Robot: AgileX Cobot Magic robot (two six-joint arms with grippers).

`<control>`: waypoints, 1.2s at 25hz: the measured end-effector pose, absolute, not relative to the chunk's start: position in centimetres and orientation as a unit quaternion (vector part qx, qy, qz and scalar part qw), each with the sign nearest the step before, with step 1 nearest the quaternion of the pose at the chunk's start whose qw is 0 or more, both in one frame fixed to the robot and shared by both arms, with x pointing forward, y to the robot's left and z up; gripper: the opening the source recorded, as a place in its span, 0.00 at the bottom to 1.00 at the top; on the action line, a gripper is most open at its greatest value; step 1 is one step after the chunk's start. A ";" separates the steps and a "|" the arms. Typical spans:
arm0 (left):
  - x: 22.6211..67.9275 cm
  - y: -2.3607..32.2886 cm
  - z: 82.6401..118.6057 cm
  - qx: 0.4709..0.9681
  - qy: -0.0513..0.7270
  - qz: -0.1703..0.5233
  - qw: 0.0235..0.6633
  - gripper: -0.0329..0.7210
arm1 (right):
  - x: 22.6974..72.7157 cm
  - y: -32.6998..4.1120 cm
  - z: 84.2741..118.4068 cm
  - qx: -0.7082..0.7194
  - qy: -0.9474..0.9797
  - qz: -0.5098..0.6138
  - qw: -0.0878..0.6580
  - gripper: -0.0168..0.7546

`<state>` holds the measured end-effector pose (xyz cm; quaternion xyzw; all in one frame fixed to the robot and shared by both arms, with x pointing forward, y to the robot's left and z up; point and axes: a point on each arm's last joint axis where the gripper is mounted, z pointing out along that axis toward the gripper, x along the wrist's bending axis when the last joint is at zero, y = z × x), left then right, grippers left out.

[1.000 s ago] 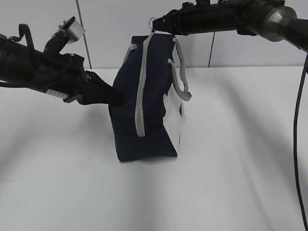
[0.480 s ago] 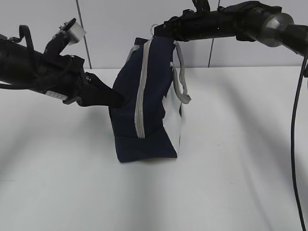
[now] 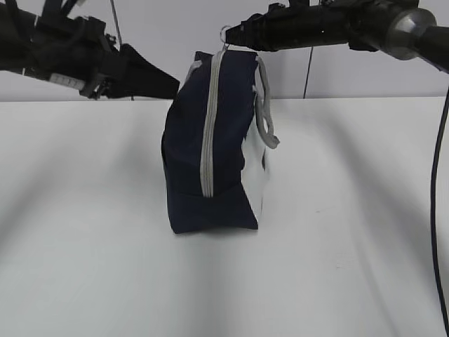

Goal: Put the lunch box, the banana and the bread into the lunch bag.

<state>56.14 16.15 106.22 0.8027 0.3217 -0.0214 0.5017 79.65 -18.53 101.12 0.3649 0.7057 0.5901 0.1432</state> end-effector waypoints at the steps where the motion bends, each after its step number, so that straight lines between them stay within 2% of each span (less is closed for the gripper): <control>1: 56.3 16.5 106.7 0.797 0.326 -0.013 0.507 0.48 | 79.6 -18.5 101.1 0.364 0.707 0.590 0.141 0.00; 7: 58.4 18.0 108.1 0.704 0.445 0.047 0.551 0.54 | 79.5 -18.4 101.0 0.358 0.711 0.590 0.133 0.00; 13: 61.0 17.3 110.0 0.656 0.474 0.068 0.583 0.54 | 79.4 -18.4 101.0 0.358 0.712 0.590 0.132 0.00; 22: 65.9 14.0 106.4 0.680 0.495 0.025 0.540 0.54 | 79.4 -18.4 101.0 0.357 0.712 0.590 0.131 0.00; 30: 67.6 12.5 104.6 0.684 0.513 -0.004 0.519 0.54 | 79.4 -18.3 101.0 0.356 0.713 0.590 0.129 0.00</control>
